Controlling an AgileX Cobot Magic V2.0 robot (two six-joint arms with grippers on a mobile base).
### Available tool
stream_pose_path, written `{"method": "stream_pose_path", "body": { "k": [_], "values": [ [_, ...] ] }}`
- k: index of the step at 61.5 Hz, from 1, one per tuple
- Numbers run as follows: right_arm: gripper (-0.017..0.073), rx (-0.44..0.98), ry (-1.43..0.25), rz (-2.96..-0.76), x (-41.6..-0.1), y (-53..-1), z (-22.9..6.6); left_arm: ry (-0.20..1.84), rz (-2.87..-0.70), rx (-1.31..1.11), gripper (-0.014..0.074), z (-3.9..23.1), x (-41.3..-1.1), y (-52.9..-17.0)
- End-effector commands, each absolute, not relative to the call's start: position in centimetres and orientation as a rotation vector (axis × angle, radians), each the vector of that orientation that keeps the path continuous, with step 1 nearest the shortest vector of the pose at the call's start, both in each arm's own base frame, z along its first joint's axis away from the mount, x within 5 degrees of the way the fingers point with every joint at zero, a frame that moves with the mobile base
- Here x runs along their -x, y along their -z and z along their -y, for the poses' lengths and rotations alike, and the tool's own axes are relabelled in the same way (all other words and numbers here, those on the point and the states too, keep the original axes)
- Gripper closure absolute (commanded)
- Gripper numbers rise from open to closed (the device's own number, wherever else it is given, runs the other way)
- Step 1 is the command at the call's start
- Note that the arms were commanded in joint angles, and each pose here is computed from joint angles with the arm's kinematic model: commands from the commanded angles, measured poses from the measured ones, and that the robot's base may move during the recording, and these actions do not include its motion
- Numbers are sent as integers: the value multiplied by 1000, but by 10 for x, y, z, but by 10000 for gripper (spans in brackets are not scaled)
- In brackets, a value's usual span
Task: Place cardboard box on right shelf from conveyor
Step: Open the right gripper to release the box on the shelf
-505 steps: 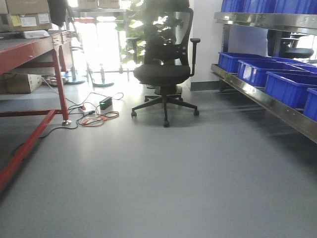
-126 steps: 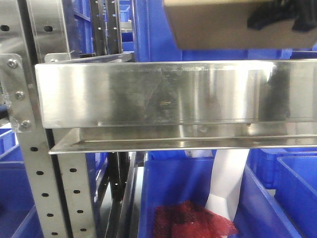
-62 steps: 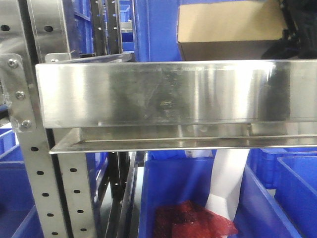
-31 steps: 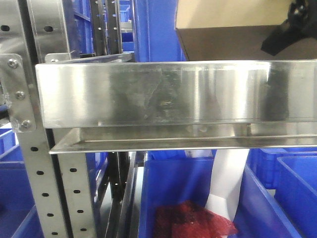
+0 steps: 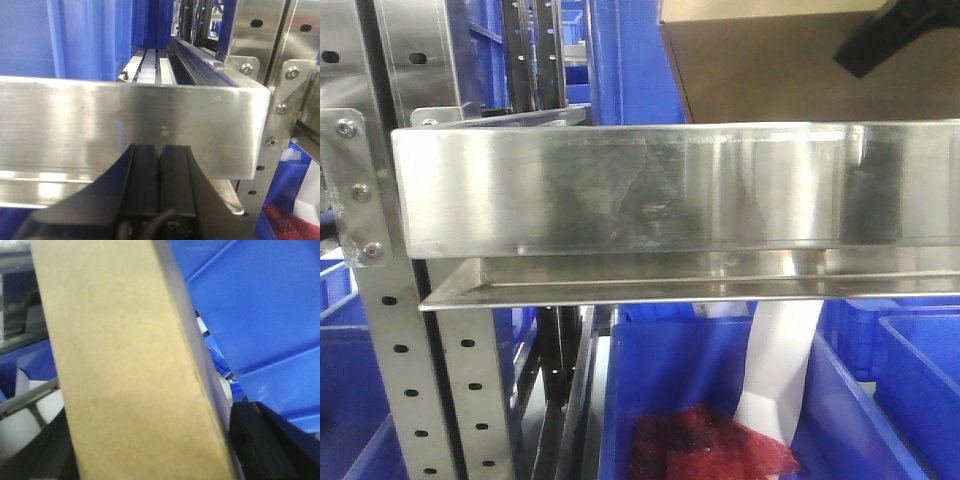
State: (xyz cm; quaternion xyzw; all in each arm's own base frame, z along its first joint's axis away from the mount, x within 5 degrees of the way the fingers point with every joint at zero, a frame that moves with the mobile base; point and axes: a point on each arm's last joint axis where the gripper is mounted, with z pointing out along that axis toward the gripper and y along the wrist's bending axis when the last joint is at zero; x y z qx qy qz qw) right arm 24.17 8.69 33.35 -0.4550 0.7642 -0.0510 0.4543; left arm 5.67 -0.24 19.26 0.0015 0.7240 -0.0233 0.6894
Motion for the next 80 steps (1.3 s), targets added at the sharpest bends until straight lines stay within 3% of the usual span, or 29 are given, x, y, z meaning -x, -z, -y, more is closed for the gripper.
{"method": "stream_pose_path", "body": {
  "k": [1,11,32,41,50,67,80],
  "values": [
    [-66,1025,120,-1806,-237,-359,-84,53,-1527,6,710,2,-56,-198],
    [-66,1012,147,-1766,-235,-365,-83,53,-1527,6,710,2,-56,-198],
    [-66,1210,501,-1526,-241,-375,-75,53,-1527,6,710,2,-56,-198],
    [-66,1243,553,-1485,-239,-379,-75,53,-1527,6,709,2,-56,-198],
    [-66,1261,520,-1466,-228,-384,-80,53,-1527,6,710,2,-56,-198],
    [-66,1267,257,-1572,-192,-386,-89,53,-1527,6,709,2,-56,-198],
    [-66,1145,84,-1688,-179,-372,-88,53,-1527,6,709,2,-56,-198]
  ]
}}
